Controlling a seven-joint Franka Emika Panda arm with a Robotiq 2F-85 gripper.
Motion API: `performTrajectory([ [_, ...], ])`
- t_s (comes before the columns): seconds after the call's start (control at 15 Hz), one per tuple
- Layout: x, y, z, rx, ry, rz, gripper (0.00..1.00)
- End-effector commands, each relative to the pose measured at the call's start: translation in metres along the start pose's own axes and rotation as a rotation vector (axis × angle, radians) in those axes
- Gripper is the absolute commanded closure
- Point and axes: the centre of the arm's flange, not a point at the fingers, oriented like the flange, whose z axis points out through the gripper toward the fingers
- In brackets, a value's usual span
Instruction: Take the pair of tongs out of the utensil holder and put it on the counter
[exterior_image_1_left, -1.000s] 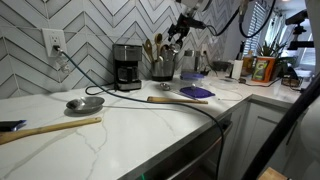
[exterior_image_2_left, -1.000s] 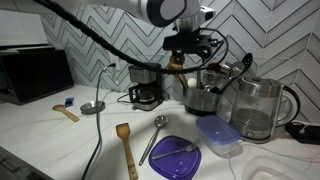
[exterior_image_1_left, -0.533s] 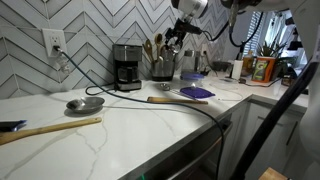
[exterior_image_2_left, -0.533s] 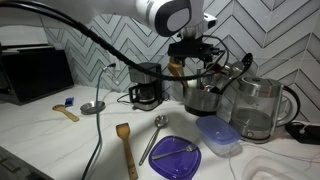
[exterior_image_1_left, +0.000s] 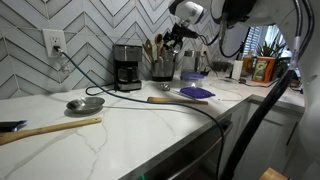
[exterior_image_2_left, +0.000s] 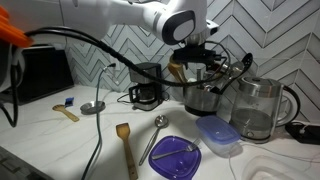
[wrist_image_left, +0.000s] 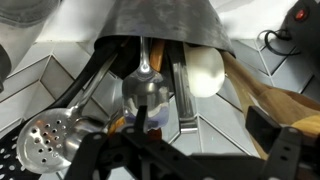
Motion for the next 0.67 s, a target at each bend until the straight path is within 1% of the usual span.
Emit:
performTrajectory([
  [0.0, 0.018, 0.018, 0.019, -0.001, 0.049, 0.008, 0.07],
  [0.07, 0.019, 0.018, 0.022, -0.002, 0.057, 0.010, 0.11],
  [0.13, 0.021, 0.018, 0.025, -0.004, 0.068, 0.011, 0.18],
  [0.2, 0.022, 0.018, 0.028, -0.004, 0.075, 0.014, 0.16],
  [0.6, 0.030, 0.012, 0.041, 0.002, 0.097, 0.043, 0.25],
])
